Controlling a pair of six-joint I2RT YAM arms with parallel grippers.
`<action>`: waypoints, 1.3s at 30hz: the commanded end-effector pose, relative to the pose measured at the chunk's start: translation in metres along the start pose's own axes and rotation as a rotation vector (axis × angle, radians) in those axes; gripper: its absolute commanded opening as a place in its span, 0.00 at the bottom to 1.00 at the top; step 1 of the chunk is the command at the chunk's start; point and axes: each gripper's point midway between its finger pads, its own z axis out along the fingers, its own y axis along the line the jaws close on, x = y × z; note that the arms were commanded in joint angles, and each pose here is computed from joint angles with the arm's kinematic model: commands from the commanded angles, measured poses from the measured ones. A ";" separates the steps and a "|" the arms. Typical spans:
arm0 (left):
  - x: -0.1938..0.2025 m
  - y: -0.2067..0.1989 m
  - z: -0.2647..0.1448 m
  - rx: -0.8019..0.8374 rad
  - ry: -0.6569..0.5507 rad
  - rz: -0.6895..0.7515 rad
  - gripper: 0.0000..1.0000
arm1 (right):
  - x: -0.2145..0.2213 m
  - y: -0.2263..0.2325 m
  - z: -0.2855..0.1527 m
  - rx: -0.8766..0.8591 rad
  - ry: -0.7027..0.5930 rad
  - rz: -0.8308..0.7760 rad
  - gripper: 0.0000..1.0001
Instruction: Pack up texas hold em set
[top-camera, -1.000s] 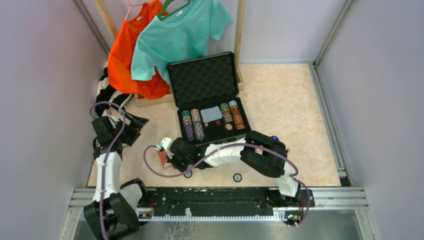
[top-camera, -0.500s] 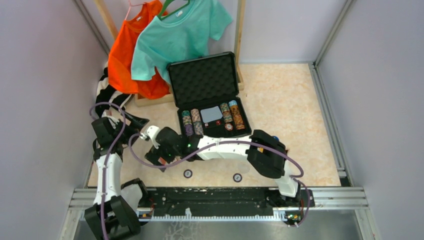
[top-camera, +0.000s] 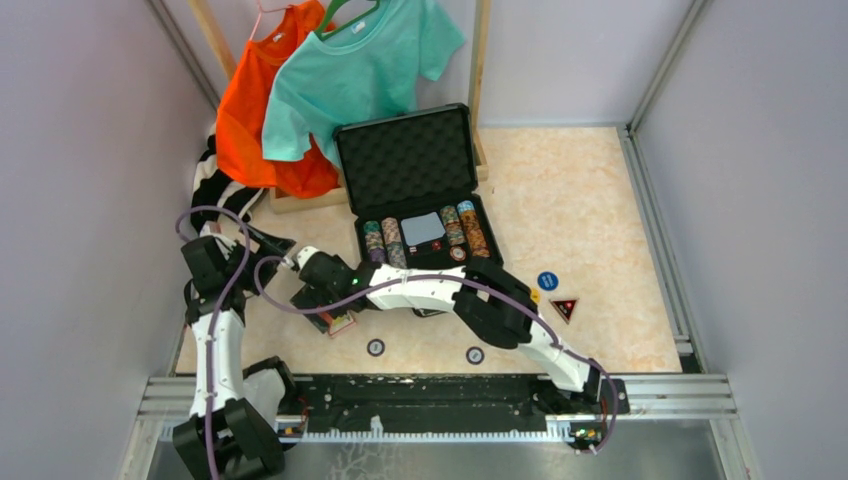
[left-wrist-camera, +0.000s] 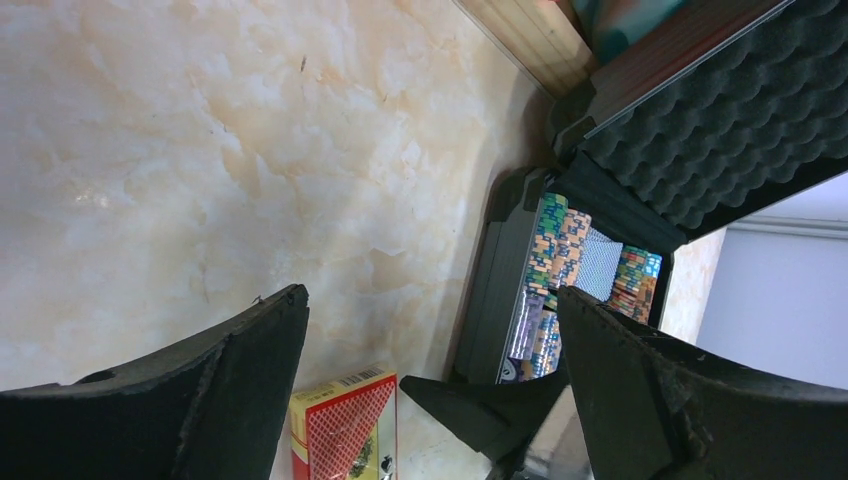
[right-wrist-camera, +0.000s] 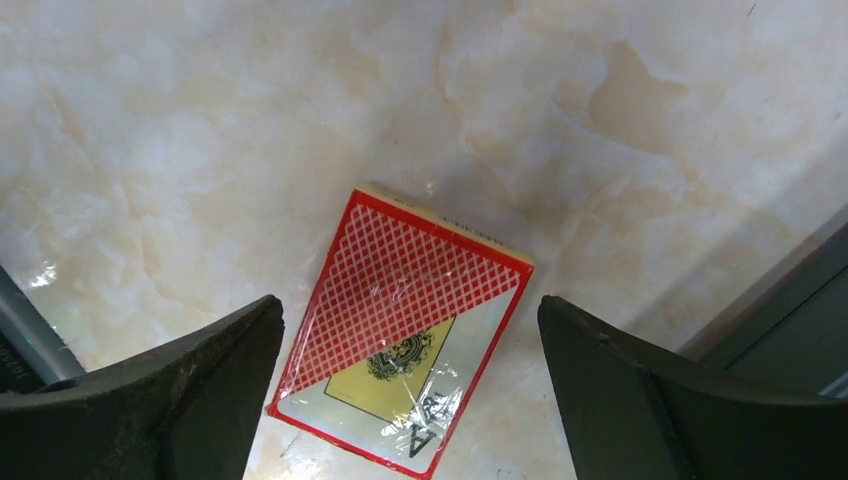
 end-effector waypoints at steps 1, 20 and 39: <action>-0.010 -0.007 -0.005 0.014 -0.030 0.031 0.99 | -0.007 -0.005 0.003 0.043 -0.012 0.056 0.99; -0.010 -0.011 -0.008 0.033 -0.027 0.024 0.99 | 0.007 -0.025 -0.002 0.145 -0.026 0.082 0.47; -0.005 -0.015 -0.007 0.067 0.001 0.040 0.99 | -0.059 -0.029 -0.072 0.075 -0.258 0.085 0.43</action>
